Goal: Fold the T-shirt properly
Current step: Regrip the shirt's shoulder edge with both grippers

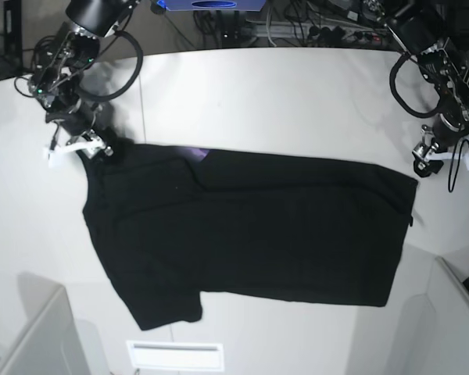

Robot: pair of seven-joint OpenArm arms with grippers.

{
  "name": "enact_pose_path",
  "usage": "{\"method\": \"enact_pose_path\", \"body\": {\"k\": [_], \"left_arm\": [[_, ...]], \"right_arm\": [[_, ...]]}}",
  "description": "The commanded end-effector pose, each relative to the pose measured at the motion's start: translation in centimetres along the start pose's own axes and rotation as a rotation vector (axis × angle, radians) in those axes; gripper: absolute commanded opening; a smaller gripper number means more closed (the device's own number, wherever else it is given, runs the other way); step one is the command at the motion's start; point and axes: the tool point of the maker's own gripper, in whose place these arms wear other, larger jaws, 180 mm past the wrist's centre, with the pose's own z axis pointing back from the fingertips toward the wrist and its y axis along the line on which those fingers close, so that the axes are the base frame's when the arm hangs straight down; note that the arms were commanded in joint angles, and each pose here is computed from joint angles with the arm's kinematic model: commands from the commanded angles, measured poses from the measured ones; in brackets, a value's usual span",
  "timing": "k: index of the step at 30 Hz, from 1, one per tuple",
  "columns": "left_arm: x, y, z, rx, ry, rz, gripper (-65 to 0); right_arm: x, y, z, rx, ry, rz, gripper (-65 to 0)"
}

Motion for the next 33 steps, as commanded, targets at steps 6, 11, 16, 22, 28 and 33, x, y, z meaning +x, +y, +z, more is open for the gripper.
{"method": "enact_pose_path", "body": {"k": [6, 11, 16, 22, 28, 33], "left_arm": [[-0.1, -2.3, -1.6, -0.044, 0.037, -0.035, -21.7], [-0.3, -4.0, -2.9, -0.072, 0.004, -0.062, -21.7], [-1.9, -4.2, -4.0, -0.074, 0.047, -0.057, -21.7], [-1.6, -4.9, -4.8, -0.084, 0.050, -0.036, -21.7], [-1.5, -5.1, -4.8, -0.087, 0.047, -0.036, -32.3], [-1.6, -5.0, -4.8, -0.085, 0.049, -0.038, -62.5]], "right_arm": [[0.1, 0.1, -0.1, -0.013, 0.009, 0.028, -34.4], [0.1, -0.3, 0.0, -0.020, -0.015, 0.026, -34.4], [0.2, -0.3, 0.0, -0.021, -0.017, 0.027, -34.4], [0.9, -0.7, 0.2, -0.030, -0.025, 0.042, -34.4], [1.0, -0.6, 0.2, -0.029, -0.028, 0.043, -34.4], [0.8, -1.2, -0.4, -0.034, -0.045, 0.019, -35.0]]}}
